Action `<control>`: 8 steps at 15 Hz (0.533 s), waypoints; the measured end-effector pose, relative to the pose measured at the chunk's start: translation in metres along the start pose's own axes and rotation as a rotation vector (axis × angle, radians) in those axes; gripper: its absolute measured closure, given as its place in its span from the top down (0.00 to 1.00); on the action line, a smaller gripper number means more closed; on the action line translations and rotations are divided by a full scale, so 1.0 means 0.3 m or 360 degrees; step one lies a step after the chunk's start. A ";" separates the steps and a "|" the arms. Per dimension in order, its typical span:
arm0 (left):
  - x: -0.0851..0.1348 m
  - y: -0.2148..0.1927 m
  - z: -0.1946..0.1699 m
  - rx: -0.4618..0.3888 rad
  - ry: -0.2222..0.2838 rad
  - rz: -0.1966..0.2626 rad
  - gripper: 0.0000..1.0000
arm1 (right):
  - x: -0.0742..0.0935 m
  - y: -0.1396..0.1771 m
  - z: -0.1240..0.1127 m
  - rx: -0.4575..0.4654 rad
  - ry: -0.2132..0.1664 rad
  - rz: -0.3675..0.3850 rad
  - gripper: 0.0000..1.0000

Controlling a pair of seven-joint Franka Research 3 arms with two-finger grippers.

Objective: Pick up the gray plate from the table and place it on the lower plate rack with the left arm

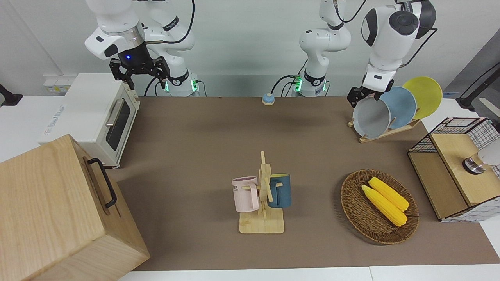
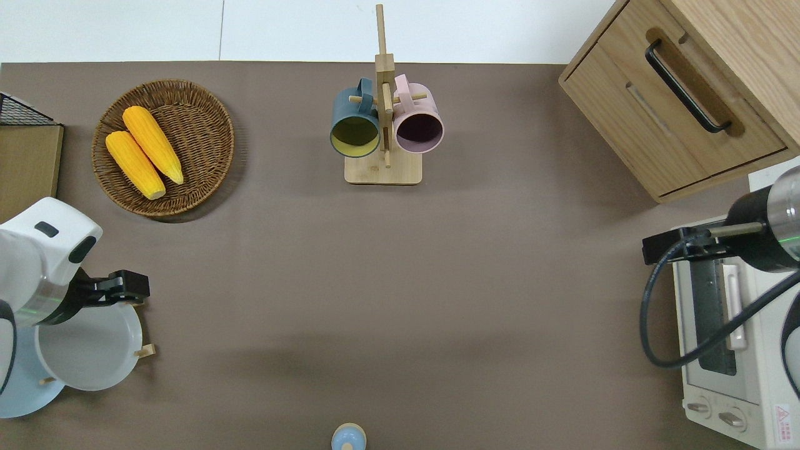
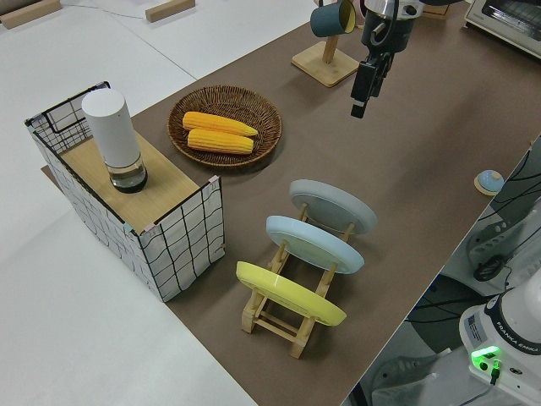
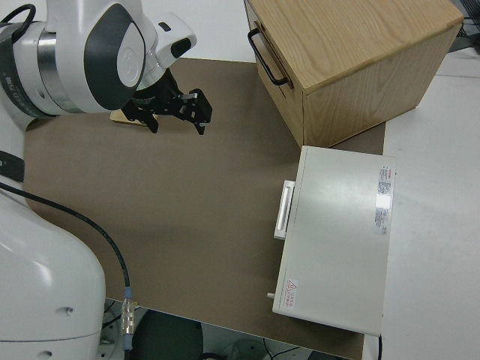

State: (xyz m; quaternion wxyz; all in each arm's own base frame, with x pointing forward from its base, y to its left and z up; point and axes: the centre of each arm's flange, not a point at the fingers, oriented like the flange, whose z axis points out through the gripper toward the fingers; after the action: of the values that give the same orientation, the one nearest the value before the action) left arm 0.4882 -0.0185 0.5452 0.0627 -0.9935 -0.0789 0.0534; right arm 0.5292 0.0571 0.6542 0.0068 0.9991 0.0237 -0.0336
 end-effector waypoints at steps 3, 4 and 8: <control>-0.003 0.025 -0.039 -0.0105 0.0018 0.0308 1.00 | 0.000 0.000 0.000 0.0000 0.0000 0.0000 0.99; -0.003 0.029 -0.041 -0.0125 0.0019 0.0353 1.00 | 0.000 0.000 0.000 0.0000 0.0000 0.0000 0.99; -0.005 0.040 -0.043 -0.0177 0.0017 0.0393 0.99 | 0.000 0.000 0.000 0.0000 0.0000 0.0000 0.99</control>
State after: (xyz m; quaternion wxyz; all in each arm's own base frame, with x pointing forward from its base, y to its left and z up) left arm 0.4901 -0.0320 0.5565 0.0009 -0.9978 0.0416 0.0511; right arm 0.5292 0.0571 0.6542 0.0068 0.9991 0.0237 -0.0336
